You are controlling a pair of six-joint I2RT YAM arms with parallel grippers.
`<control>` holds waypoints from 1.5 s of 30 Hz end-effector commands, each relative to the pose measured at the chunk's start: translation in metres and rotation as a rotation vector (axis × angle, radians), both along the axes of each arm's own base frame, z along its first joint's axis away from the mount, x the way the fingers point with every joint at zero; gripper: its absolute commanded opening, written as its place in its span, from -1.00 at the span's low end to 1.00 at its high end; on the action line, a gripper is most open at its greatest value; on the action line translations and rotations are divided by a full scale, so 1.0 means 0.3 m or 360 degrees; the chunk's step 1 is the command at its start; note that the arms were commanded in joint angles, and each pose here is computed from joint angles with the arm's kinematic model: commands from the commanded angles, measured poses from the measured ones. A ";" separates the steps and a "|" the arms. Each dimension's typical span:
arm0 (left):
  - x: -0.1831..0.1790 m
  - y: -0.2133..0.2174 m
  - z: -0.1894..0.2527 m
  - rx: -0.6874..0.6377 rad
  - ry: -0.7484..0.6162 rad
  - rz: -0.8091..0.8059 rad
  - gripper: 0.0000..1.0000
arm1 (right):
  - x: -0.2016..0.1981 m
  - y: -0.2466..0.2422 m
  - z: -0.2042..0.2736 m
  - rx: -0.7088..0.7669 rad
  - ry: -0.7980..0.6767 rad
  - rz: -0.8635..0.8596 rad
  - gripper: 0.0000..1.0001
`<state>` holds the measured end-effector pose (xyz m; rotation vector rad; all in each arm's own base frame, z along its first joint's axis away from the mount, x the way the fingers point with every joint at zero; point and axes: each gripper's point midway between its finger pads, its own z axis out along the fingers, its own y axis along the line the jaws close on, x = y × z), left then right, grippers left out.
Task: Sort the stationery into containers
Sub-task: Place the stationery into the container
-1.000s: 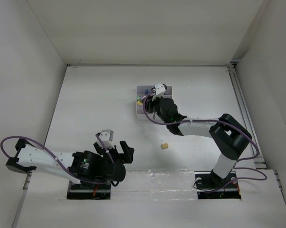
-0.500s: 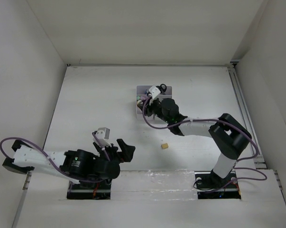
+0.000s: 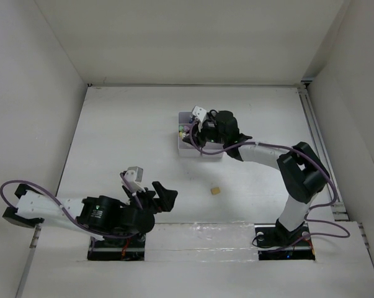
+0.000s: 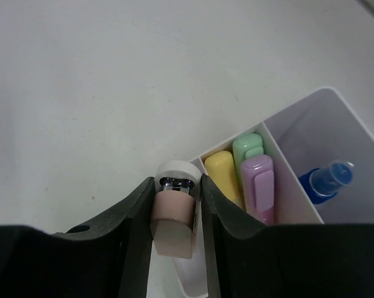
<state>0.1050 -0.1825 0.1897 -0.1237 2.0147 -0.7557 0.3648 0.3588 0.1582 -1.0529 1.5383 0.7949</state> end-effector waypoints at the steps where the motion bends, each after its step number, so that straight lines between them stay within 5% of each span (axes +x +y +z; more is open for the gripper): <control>1: 0.028 -0.004 0.014 0.0009 -0.0085 0.0078 1.00 | -0.023 0.028 0.029 0.0000 -0.0021 0.0176 -1.00; 39: 0.020 -0.016 0.039 -0.0033 -0.0112 0.0003 1.00 | 0.058 0.039 -0.015 -0.0021 -0.0083 0.0073 -1.00; 45: 0.016 -0.021 0.039 -0.0023 -0.0113 -0.0017 1.00 | 0.062 0.036 -0.016 -0.0025 -0.0085 0.0060 -0.85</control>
